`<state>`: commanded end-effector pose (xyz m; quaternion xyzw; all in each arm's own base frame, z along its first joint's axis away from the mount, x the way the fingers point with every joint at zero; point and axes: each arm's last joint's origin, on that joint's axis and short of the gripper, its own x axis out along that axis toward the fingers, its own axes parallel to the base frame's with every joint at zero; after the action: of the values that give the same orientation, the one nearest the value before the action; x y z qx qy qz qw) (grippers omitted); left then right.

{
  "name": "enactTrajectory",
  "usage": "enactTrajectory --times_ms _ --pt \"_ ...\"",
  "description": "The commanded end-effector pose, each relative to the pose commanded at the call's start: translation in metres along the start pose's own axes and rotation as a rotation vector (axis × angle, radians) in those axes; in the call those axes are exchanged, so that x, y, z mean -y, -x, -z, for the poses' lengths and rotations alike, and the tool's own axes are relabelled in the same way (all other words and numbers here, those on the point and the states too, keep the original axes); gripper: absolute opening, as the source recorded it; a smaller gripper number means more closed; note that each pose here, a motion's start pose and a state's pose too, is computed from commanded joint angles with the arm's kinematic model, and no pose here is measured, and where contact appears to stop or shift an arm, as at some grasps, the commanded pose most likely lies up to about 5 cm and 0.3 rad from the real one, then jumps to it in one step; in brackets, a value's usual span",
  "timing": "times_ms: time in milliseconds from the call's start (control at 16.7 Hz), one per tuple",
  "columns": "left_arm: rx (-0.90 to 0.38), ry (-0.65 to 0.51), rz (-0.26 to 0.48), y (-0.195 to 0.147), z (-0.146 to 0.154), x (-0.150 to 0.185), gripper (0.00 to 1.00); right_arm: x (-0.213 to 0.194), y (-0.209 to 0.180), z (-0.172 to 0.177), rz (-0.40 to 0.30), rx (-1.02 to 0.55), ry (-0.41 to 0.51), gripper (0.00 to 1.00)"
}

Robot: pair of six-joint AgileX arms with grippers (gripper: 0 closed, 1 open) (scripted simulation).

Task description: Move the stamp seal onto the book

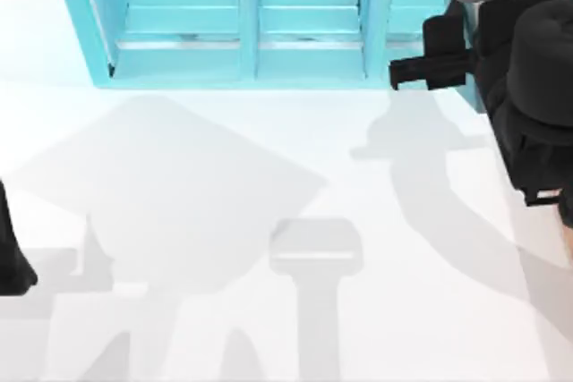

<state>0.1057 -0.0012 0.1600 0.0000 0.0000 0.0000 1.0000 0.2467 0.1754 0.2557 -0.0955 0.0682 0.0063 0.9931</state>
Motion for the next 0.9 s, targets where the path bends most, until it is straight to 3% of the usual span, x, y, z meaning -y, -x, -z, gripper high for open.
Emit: enactTrajectory --times_ms 180,600,720,900 --pt "0.0 0.0 0.0 0.0 0.0 0.0 1.0 -0.027 0.007 0.025 -0.041 -0.023 0.27 0.0" --pt "0.0 0.0 0.0 0.0 0.0 0.0 1.0 -0.071 0.043 0.089 -0.141 -0.017 1.035 0.0" --pt "0.0 0.0 0.0 0.0 0.0 0.0 1.0 -0.075 0.053 0.103 -0.161 -0.005 1.193 0.0" --pt "0.0 0.0 0.0 0.0 0.0 0.0 1.0 -0.078 0.063 0.116 -0.18 0.01 1.334 0.0"
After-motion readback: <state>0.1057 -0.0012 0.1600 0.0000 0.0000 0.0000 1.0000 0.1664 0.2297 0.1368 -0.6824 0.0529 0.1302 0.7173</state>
